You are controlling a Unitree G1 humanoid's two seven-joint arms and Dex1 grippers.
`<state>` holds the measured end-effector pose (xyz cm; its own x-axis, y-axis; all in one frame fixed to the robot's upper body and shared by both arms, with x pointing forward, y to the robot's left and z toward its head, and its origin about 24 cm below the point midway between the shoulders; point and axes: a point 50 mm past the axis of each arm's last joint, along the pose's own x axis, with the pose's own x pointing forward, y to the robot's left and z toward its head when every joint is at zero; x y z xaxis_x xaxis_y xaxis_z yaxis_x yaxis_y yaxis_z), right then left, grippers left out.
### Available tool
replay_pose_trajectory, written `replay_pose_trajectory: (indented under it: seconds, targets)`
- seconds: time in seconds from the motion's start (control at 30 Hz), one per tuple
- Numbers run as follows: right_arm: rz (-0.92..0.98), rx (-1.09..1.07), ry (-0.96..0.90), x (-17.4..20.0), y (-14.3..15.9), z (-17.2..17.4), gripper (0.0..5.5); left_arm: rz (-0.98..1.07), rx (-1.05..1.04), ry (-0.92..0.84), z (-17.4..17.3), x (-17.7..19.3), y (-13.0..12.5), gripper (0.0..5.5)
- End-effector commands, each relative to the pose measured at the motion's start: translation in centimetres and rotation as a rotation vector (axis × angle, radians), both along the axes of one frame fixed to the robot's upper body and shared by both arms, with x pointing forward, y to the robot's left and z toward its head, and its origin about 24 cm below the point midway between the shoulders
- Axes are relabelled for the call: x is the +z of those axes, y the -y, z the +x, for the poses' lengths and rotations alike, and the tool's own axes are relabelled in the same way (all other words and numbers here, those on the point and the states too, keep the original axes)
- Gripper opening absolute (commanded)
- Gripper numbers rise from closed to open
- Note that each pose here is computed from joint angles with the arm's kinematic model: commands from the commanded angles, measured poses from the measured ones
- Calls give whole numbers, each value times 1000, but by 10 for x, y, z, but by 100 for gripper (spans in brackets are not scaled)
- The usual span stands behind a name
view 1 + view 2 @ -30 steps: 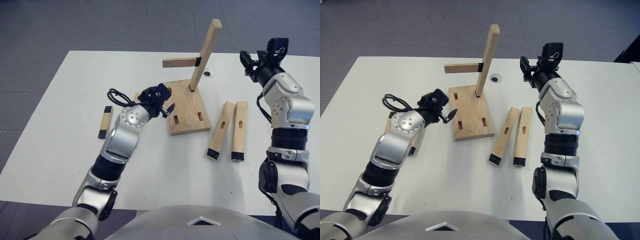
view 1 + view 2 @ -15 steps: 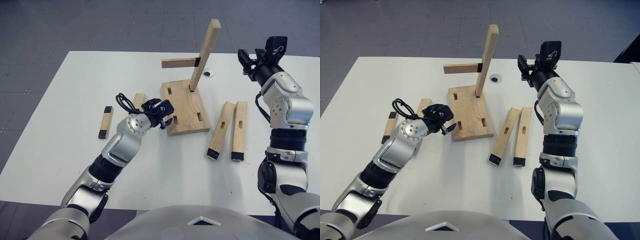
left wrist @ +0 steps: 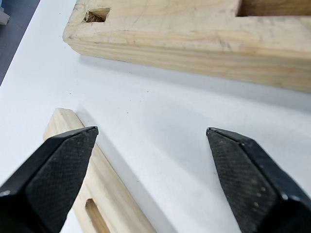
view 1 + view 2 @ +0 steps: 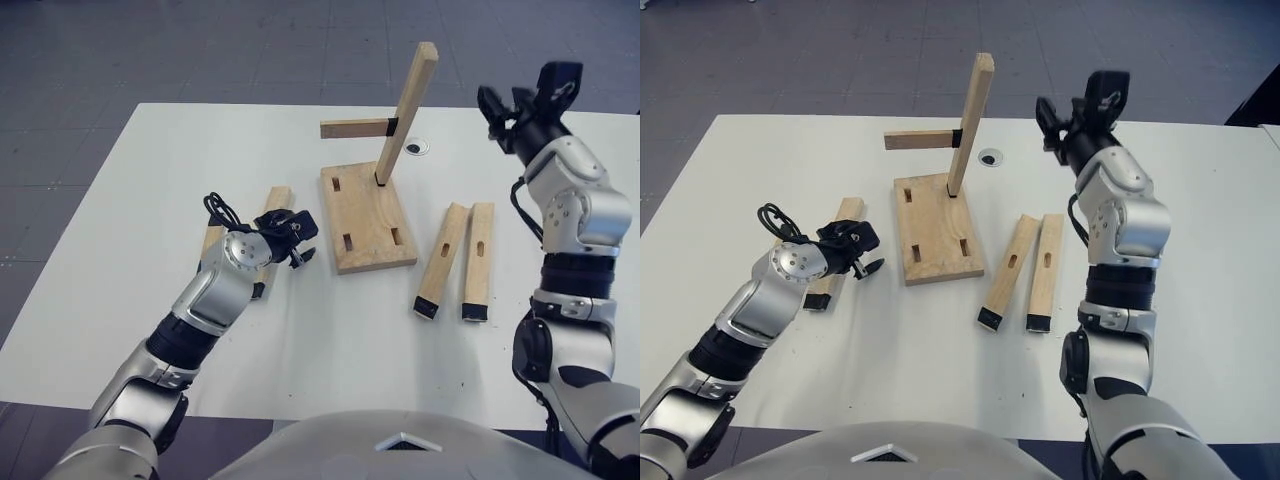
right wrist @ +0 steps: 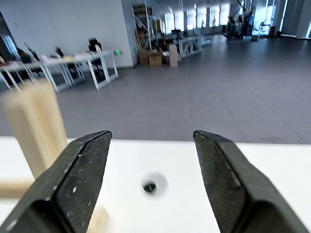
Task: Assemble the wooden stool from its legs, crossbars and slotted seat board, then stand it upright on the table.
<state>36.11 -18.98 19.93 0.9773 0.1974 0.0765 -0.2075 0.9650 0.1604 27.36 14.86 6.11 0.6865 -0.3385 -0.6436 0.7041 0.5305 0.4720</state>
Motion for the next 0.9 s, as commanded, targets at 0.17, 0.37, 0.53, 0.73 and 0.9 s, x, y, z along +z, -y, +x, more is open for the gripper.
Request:
replay_pose_trajectory:
  seconds: [0.17, 0.37, 0.53, 0.73, 0.9]
  targets:
    - [219, 144, 161, 83, -31, 42, 311, -558, 233, 528, 25, 89, 7, 415]
    - [261, 185, 137, 85, -46, 61, 311, -765, 304, 709, 23, 113, 9, 415]
    - [154, 228, 96, 70, -72, 67, 311, -747, 264, 689, 22, 105, 24, 415]
    - [19, 197, 80, 40, -75, 69, 311, -765, 231, 657, 18, 101, 39, 415]
    - [21, 161, 159, 40, -66, 68, 311, -768, 217, 634, 15, 97, 44, 415]
